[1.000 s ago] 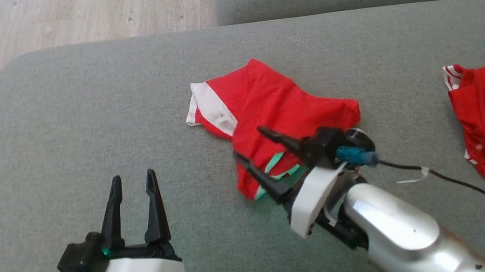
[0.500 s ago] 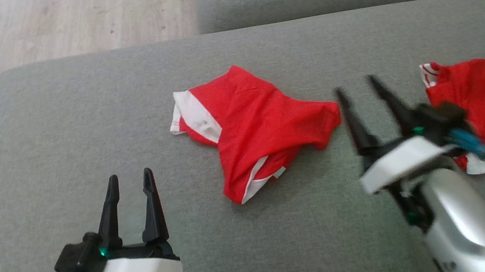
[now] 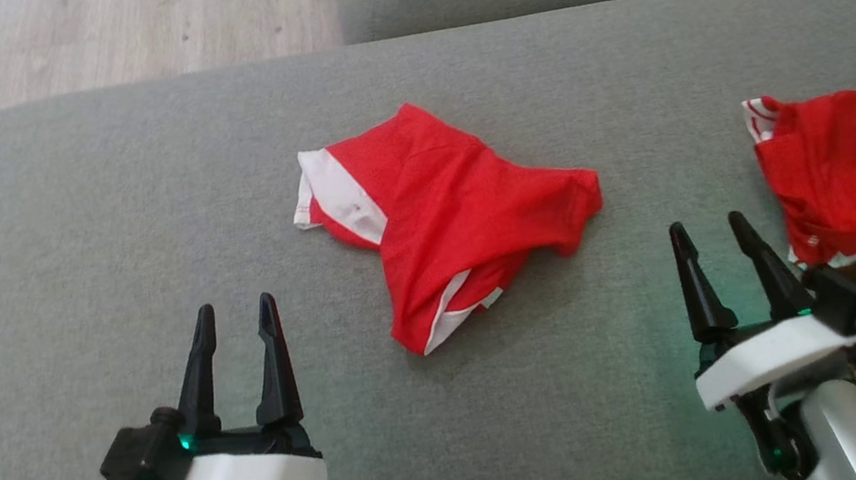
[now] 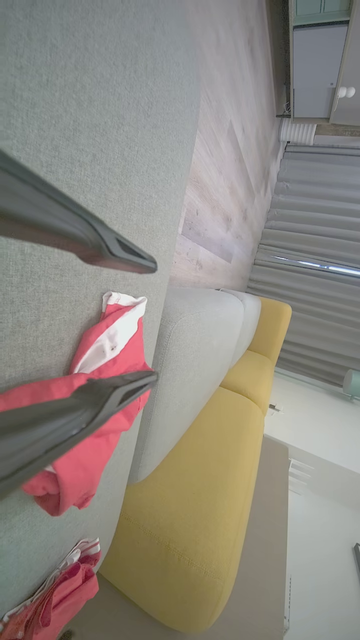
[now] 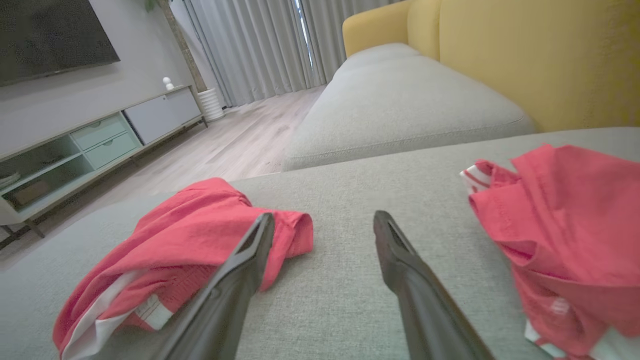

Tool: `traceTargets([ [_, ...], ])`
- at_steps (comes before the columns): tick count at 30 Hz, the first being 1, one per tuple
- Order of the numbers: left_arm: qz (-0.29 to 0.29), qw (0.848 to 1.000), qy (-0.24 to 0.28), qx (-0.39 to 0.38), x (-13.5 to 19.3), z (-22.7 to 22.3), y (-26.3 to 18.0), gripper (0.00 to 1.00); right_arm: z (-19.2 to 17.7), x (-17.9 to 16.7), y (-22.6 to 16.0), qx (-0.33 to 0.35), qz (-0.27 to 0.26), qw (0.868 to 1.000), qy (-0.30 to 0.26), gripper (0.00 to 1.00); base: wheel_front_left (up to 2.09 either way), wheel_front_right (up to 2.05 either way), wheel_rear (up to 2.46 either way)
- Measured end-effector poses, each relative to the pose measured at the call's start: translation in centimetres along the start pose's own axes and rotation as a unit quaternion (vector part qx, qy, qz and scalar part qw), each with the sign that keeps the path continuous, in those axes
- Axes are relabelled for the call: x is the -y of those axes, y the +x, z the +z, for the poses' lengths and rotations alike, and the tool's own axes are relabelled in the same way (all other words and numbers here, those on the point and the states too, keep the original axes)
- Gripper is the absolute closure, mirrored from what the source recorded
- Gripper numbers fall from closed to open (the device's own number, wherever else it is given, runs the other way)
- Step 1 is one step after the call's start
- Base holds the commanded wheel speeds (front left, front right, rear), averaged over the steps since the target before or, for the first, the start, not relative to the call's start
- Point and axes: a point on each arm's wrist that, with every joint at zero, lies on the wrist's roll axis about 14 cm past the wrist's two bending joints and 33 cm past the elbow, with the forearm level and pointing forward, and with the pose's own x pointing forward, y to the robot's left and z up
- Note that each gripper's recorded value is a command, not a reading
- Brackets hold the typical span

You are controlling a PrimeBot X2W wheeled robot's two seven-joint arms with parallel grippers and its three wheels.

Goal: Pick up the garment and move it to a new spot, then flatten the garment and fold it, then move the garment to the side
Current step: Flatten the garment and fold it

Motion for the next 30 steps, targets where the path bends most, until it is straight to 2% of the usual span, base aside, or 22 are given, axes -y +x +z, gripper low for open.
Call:
traceTargets([
  [10, 0.023, 1.000, -0.001, -0.003, -1.5, -0.1, -0.3, 0.00, -3.8, -3.2, 3.6, -0.093, 0.047, 0.994, 0.031, 0.00, 0.00, 0.00, 0.00],
  [16, 0.044, 0.999, 0.000, -0.006, -2.9, -0.2, -0.7, 0.00, -6.2, -4.0, 5.4, -0.140, 0.049, 0.987, 0.068, 0.00, 0.00, 0.00, 0.00],
  [28, 0.053, 0.998, -0.002, -0.016, -3.4, -0.8, -0.9, 0.00, -7.2, -4.3, 8.2, -0.154, 0.050, 0.985, 0.059, 0.00, 0.00, 0.00, 0.00],
  [29, 0.053, 0.998, -0.002, -0.015, -3.4, -0.8, -0.9, 0.00, -7.4, -4.3, 8.2, -0.158, 0.051, 0.984, 0.057, 0.42, 0.00, 0.00, 0.00],
  [30, 0.052, 0.999, -0.001, -0.014, -3.4, -0.7, -0.8, 0.00, -7.6, -4.4, 8.2, -0.162, 0.052, 0.984, 0.057, 1.00, 0.00, 0.00, 0.00],
])
